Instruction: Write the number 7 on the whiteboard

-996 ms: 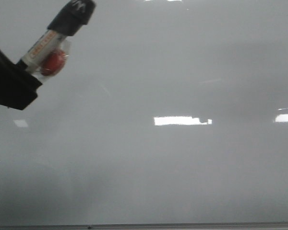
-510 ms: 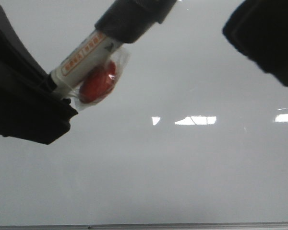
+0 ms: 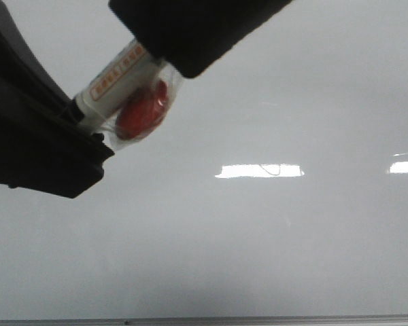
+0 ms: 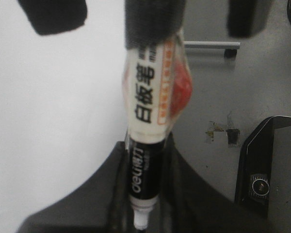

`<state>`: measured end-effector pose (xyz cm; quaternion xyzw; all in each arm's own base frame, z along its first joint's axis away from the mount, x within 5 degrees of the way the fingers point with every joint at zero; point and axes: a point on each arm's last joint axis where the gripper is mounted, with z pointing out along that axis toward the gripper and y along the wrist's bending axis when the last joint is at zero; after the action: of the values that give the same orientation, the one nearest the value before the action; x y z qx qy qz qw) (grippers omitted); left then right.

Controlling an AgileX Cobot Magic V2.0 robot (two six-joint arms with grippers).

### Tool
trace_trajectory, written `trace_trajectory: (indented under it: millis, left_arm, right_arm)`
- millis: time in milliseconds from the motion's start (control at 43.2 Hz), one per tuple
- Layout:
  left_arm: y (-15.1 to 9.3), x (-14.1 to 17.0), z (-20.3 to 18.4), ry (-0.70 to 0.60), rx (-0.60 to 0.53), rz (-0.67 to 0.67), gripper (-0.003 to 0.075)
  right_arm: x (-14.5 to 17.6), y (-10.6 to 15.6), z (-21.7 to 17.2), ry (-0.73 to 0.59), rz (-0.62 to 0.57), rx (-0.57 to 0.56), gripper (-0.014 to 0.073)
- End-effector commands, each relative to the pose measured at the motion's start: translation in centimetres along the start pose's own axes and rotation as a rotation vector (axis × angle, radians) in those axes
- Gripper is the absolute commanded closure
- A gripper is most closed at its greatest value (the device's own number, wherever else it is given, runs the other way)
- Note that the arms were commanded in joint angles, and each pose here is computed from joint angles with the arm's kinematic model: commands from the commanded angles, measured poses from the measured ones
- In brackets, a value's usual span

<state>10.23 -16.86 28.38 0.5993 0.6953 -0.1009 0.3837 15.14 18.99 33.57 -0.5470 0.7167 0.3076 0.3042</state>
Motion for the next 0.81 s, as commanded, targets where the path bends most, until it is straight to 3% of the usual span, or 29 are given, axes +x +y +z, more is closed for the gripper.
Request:
trace_trajectory:
  millis: [0,278,486,533,579,741,787]
  left_arm:
    - [0.49,-1.66,-1.01,-0.131,-0.038,-0.002,0.0741]
    - [0.55,-1.94,-1.05,-0.164,-0.04,-0.02,0.0741]
    - [0.58,-2.04,-1.07,-0.175,-0.043,-0.02,0.0723]
    - [0.58,-2.03,-1.07,-0.174,-0.044,-0.018,0.0675]
    - [0.58,-2.03,-1.07,-0.174,-0.044,-0.018,0.0608]
    - [0.59,-2.09,-1.08,-0.181,-0.044,-0.022,0.0261]
    - [0.62,-2.14,-1.23,-0.191,-0.048,-0.024,0.0212]
  right_arm:
    - [-1.42,0.14,-0.71,-0.081,-0.002,0.008,0.0141]
    - [-1.43,0.04,-0.53,-0.081,0.006,0.004,0.03]
    - [-1.44,0.02,-0.54,-0.083,0.008,0.005,0.0612]
    - [-1.44,-0.01,-0.55,-0.084,0.009,0.006,0.0671]
    - [-1.47,-0.05,-0.55,-0.087,0.009,0.011,0.0659]
    - [-1.47,-0.44,-0.61,-0.09,-0.003,0.047,0.0665]
    - [-1.33,-0.58,-0.59,-0.077,-0.017,0.061,0.0665]
